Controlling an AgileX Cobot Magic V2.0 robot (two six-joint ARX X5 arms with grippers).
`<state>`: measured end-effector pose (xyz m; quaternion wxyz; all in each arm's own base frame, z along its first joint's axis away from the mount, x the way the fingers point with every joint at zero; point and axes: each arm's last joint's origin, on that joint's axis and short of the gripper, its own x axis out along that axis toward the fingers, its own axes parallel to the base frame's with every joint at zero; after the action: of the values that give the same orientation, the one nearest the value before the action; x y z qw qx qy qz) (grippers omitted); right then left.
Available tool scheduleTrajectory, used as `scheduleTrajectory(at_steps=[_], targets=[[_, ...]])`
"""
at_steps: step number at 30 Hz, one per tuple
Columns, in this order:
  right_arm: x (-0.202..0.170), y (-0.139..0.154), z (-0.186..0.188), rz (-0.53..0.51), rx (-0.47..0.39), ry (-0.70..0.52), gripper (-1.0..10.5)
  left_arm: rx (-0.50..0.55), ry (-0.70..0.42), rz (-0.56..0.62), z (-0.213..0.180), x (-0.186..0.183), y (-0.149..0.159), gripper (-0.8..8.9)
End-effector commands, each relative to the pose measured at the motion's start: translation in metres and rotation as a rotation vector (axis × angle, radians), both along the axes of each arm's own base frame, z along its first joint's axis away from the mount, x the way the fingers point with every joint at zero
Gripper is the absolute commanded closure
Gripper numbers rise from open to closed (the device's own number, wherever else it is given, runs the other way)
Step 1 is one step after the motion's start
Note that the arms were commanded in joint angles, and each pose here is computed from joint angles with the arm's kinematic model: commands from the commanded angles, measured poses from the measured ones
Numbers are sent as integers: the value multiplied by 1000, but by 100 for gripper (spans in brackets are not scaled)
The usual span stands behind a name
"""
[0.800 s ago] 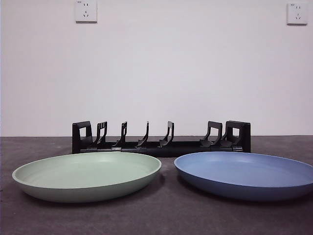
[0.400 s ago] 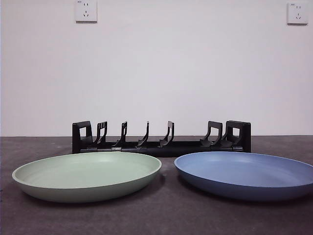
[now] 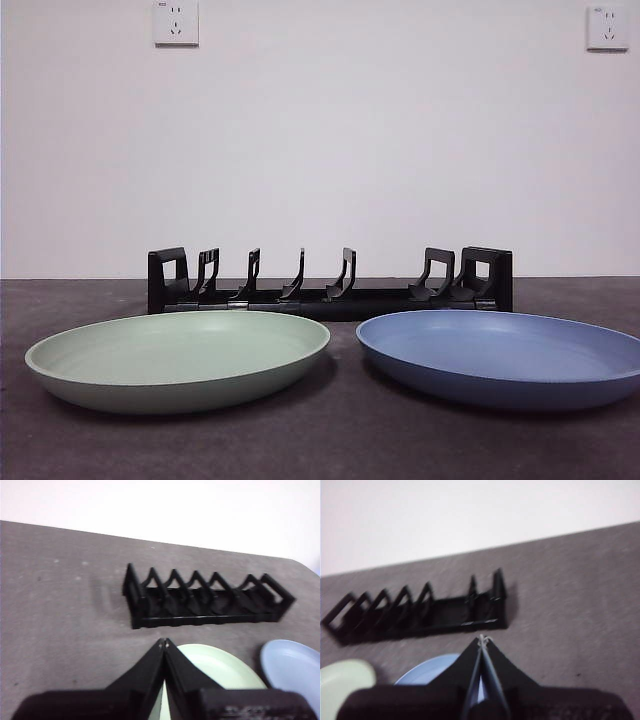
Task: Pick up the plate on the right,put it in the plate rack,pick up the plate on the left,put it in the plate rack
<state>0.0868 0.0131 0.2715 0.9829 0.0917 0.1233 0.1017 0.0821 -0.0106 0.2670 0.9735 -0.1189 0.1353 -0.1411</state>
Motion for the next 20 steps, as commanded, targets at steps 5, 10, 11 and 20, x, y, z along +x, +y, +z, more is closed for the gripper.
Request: scheduleTrajectory(at_steps=[5,10,11,20], targets=[[1,3,54,124,-69,81,958,52,54,-160,44,-9,-3,820],[3,5,79,192,-105,156,958,60,90,-239,64,-15,-5,820],[4,5,83,205,-103,179,958,53,101,-254,67,-16,-5,820],[5,7,88,295,-176,365,946,7,178,-371,70,-18,-9,818]])
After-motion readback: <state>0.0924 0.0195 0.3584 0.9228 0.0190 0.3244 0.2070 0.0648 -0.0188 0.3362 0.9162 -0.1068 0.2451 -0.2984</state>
